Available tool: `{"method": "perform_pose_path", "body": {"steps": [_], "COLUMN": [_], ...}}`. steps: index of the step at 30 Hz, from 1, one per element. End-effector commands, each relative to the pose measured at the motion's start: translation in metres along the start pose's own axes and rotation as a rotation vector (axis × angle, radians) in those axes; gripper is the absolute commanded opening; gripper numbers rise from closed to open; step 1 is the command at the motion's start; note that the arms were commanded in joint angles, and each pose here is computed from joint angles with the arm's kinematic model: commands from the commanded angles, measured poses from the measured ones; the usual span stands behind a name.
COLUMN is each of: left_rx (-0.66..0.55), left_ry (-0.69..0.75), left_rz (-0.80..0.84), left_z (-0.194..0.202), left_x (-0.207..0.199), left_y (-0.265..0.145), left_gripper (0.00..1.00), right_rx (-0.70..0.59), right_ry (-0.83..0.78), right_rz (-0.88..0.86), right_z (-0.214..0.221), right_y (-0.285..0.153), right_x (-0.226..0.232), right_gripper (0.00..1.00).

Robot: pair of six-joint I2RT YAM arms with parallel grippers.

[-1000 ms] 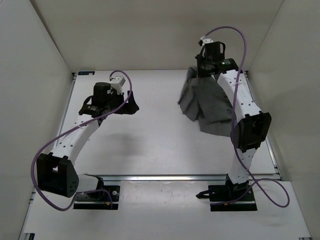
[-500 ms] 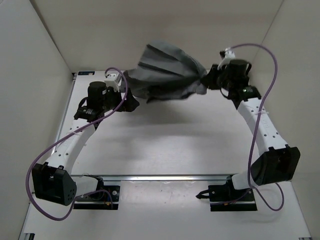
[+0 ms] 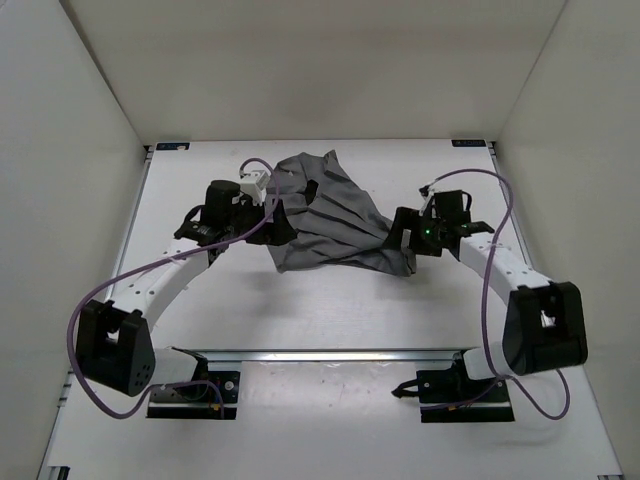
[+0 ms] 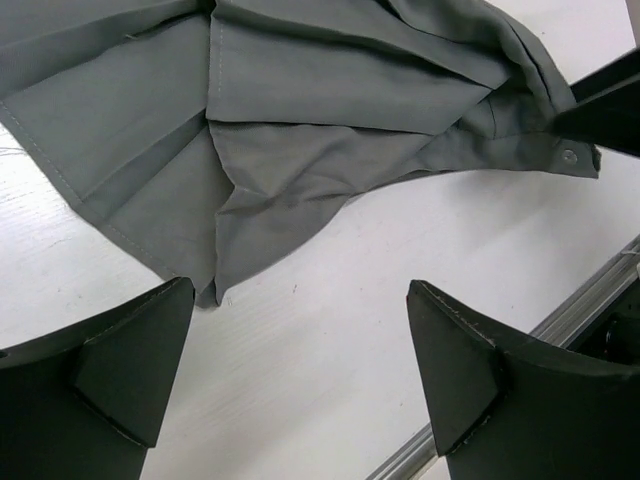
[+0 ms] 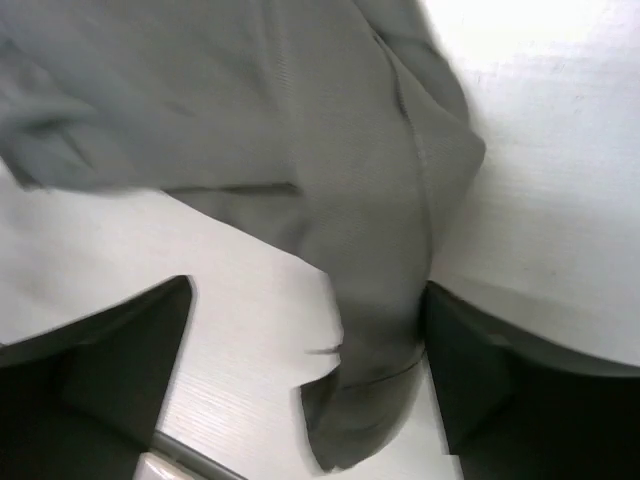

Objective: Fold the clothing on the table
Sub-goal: Move the skirt to the center of the board, then flatten the skirt out

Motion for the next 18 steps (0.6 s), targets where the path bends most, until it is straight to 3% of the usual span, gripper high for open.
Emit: {"method": "perform_pose_path", "body": {"steps": [1, 7, 12, 18], "left_rx": [-0.032, -0.017, -0.040, -0.056], "left_ry": [0.005, 0.010, 0.004, 0.001], "left_rz": [0.044, 0.016, 0.007, -0.002], "left_z": [-0.007, -0.003, -0.005, -0.007], "left_x": [-0.008, -0.002, 0.001, 0.004], "left_y": [0.001, 0.000, -0.008, -0.022], "left_gripper": [0.98, 0.99, 0.98, 0.98], "right_rx": [-0.215, -0.324, -0.323, -0.231], "right_ry": [-0.083, -0.251, -0.474, -0.682], "right_rz": [0.035, 0.139, 0.114, 0.090], "right_z": [-0.030, -0.056, -0.074, -0.080], "right_y": [-0.035, -0.052, -0.028, 0.026], "right_x": [0.005, 0.005, 0.041, 0.068], "right_gripper": [0.98, 0.99, 1.00, 0.98]}}
Point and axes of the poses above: each gripper's point midway between its finger pads, its own y axis out along the fingers, its own x axis along the line the jaws close on, z = x × y, the point moved 9 cm from there along -y, back along the fingers, and after that the axes turned 15 degrees about -y, right-handed, at the moved point
